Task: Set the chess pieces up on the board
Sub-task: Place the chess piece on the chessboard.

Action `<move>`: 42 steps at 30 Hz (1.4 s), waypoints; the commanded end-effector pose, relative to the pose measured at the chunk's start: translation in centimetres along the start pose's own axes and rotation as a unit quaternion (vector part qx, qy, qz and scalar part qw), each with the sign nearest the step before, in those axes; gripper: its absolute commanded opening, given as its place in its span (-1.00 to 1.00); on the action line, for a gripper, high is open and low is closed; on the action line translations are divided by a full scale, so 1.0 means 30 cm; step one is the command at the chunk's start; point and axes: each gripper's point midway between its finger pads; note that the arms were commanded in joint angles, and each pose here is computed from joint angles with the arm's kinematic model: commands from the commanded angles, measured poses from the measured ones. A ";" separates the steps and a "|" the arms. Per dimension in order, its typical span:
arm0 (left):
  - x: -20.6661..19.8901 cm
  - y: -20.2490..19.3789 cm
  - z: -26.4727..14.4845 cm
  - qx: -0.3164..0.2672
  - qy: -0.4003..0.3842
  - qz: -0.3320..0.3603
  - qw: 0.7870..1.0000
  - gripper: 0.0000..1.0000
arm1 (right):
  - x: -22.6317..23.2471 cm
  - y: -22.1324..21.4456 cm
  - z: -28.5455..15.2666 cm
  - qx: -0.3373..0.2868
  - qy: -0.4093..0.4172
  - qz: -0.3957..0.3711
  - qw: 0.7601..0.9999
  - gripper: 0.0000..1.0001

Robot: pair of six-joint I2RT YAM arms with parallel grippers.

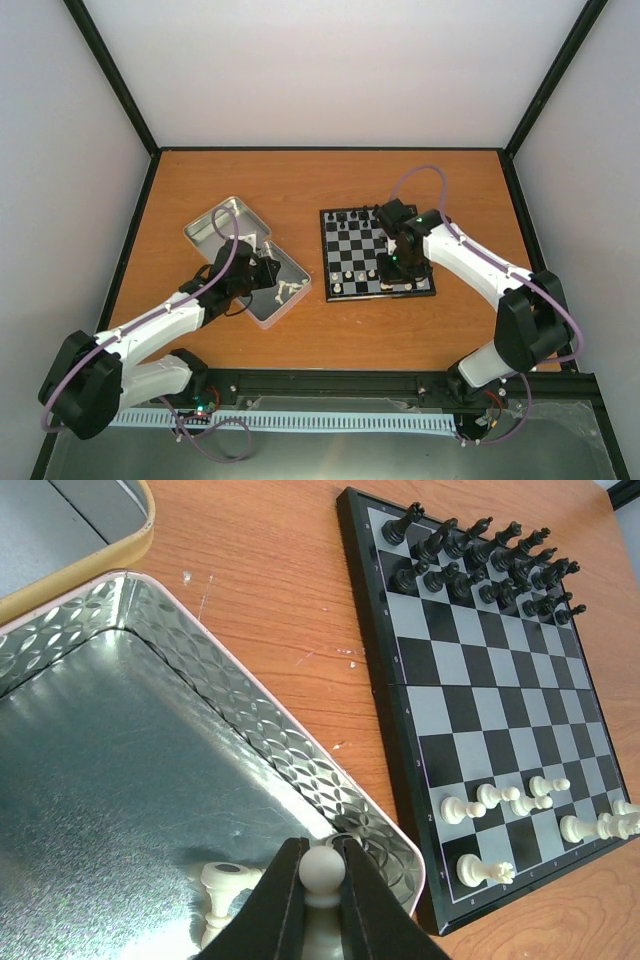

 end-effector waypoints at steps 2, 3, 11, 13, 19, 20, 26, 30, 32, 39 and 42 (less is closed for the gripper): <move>-0.030 0.023 -0.012 -0.011 -0.018 0.014 1.000 -0.90 | 0.003 -0.006 -0.002 0.013 0.004 0.002 1.000 -0.91; -0.030 0.023 -0.012 -0.011 -0.018 0.015 1.000 -0.90 | 0.004 -0.010 0.002 0.016 0.007 0.002 1.000 -0.91; -0.030 0.018 -0.013 -0.008 -0.018 0.013 1.000 -0.90 | 0.077 -0.027 0.028 0.038 0.071 0.007 0.997 -0.94; -0.030 0.017 -0.016 -0.007 -0.018 0.013 1.000 -0.90 | 0.101 -0.028 0.031 0.044 0.090 0.010 0.995 -0.95; -0.032 0.021 -0.021 -0.011 -0.020 0.011 1.000 -0.90 | 0.096 -0.006 0.044 0.040 0.084 0.019 0.996 -0.94; -0.033 0.021 -0.021 -0.010 -0.020 0.011 1.000 -0.90 | 0.091 -0.002 0.048 0.040 0.079 0.019 0.996 -0.94; -0.029 0.021 -0.027 -0.012 -0.018 0.012 1.000 -0.90 | 0.004 -0.056 0.058 0.057 0.009 0.004 0.998 -0.94; -0.014 0.008 -0.023 -0.009 -0.016 0.008 1.000 -0.90 | -0.042 -0.054 0.048 0.049 -0.030 -0.002 0.998 -0.94; -0.009 0.002 -0.023 -0.007 -0.015 0.008 1.000 -0.90 | -0.058 -0.046 0.053 0.046 -0.041 -0.003 0.998 -0.95; -0.004 -0.002 -0.027 -0.006 -0.013 0.010 1.000 -0.90 | -0.103 -0.007 0.079 0.039 -0.033 0.017 0.999 -0.94; -0.006 0.000 -0.030 -0.007 -0.013 0.009 1.000 -0.90 | -0.109 0.005 0.092 0.040 -0.026 0.022 0.999 -0.94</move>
Point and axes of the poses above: each gripper's point midway between its finger pads, its own z axis out along the fingers, its own x axis along the line the jaws close on, y = z × x, and after that the axes turned 10 degrees about -z, right-handed
